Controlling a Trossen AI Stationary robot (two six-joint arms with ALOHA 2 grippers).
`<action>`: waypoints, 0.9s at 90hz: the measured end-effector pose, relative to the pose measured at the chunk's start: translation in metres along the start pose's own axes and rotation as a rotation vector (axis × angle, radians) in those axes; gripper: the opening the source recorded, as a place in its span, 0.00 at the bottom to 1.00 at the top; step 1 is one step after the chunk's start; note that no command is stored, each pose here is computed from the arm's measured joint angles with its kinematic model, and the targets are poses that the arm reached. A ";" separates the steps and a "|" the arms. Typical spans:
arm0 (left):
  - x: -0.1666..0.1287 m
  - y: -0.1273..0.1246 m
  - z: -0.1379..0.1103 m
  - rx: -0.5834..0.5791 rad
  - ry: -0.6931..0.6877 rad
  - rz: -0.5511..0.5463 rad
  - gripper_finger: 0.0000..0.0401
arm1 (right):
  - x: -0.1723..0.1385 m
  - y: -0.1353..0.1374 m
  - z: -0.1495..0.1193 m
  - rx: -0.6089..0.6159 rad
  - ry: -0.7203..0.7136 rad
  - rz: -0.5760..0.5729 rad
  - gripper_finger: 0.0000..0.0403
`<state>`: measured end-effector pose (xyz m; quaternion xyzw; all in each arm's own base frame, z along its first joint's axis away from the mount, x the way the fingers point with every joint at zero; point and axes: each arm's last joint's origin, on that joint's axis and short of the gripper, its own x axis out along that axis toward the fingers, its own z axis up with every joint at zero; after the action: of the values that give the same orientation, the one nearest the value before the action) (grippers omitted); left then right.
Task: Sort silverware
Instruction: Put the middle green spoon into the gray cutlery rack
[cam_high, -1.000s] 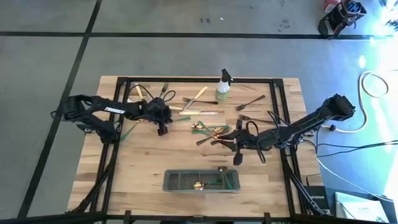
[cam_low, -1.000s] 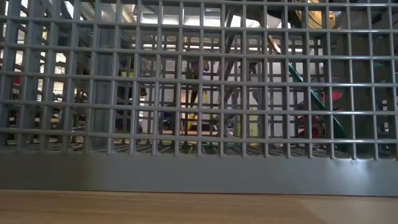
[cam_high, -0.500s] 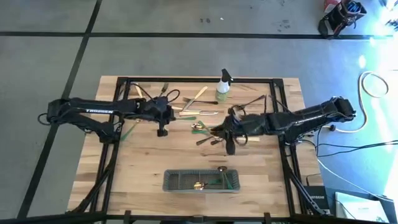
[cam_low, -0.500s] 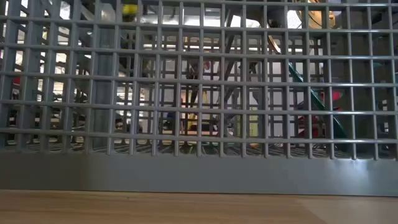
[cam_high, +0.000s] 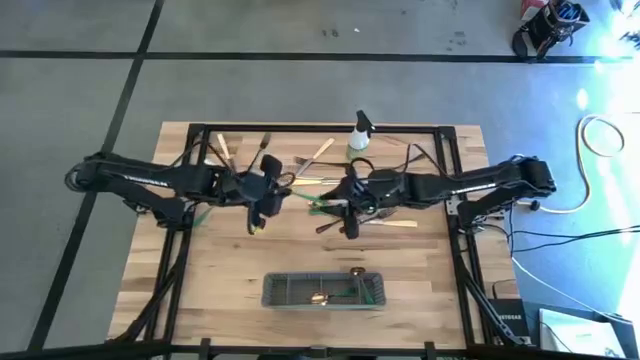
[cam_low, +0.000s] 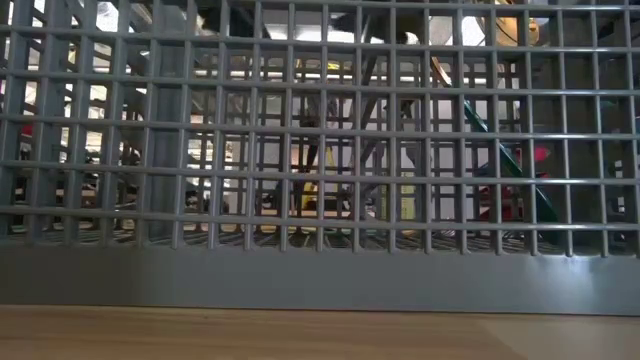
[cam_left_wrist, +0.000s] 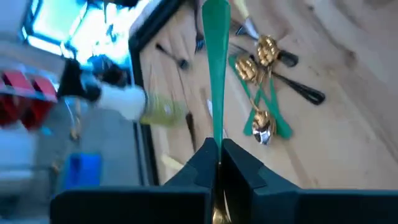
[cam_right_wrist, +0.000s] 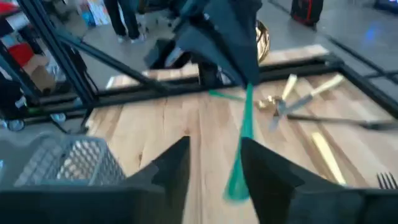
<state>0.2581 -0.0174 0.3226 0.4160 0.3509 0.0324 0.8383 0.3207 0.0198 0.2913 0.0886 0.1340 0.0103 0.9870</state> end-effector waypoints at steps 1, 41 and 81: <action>0.000 0.000 0.000 0.010 0.000 0.001 0.00 | 0.001 0.000 0.001 -0.001 -0.007 0.003 0.38; 0.022 -0.028 0.011 0.332 0.026 -0.144 0.00 | 0.045 -0.007 0.000 0.081 0.047 0.042 0.49; 0.014 -0.040 0.023 0.709 0.062 -0.048 0.00 | 0.066 -0.010 -0.021 0.135 0.124 0.028 0.43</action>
<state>0.2733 -0.0543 0.2956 0.6716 0.3751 -0.0985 0.6313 0.3785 0.0165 0.2519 0.1559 0.1938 0.0203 0.9684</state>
